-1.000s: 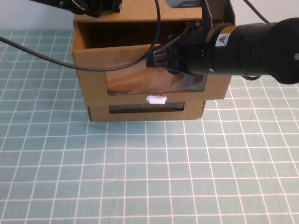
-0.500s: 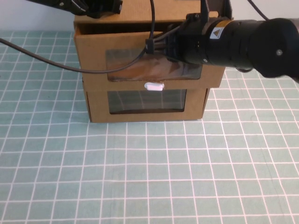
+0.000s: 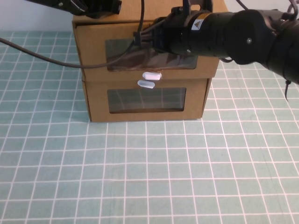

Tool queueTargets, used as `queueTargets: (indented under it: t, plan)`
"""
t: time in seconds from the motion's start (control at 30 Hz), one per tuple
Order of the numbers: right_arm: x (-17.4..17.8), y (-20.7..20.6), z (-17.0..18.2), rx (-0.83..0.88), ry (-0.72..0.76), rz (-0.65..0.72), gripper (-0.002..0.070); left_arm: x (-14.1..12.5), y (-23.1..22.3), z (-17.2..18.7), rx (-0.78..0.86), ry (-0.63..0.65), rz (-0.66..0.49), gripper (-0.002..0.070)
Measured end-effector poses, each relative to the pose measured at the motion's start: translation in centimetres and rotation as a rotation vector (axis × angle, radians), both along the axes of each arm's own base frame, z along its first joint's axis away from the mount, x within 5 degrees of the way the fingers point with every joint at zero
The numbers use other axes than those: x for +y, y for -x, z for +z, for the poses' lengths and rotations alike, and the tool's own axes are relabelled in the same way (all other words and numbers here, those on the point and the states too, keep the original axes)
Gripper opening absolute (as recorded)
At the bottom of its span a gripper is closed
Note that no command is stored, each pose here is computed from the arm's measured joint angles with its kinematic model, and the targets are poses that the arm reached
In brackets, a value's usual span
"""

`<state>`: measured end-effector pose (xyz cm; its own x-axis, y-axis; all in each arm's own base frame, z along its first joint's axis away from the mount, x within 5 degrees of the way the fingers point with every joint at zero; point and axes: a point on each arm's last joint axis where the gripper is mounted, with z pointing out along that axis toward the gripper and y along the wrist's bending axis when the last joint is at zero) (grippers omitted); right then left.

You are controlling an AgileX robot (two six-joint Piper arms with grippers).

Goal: Close the shoe box
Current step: Close the shoe box with your right arm

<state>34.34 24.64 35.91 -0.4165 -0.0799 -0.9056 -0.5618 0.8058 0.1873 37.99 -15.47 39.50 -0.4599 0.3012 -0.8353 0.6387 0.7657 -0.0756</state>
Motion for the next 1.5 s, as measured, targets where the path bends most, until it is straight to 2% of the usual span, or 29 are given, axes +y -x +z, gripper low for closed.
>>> queueTargets:
  t: [0.47, 0.67, 0.8, 1.0, 1.5]
  plan:
    - [-0.5, -1.5, -1.0, 0.04, -0.017, -0.033, -0.0012, -0.1, 0.1, 0.1, 0.008, 0.01, -0.005, -0.0005]
    - [-0.8, -1.1, -1.2, 0.109, -0.001, 0.01, -0.0012, 0.0, 0.1, 0.2, -0.001, 0.011, -0.002, -0.0005]
    - [-0.9, -0.5, 0.0, 0.067, -0.029, 0.049, -0.0012, -0.1, 0.3, 0.4, -0.008, 0.002, -0.005, -0.0005]
    - [-1.0, -0.9, 0.5, 0.014, -0.055, 0.033, -0.0012, -0.1, 0.2, 0.4, -0.013, 0.0, -0.002, -0.0005]
    - [-1.1, -2.3, -0.6, -0.001, -0.068, -0.012, -0.0013, -0.1, 0.2, 0.4, -0.021, 0.003, 0.002, -0.0005]
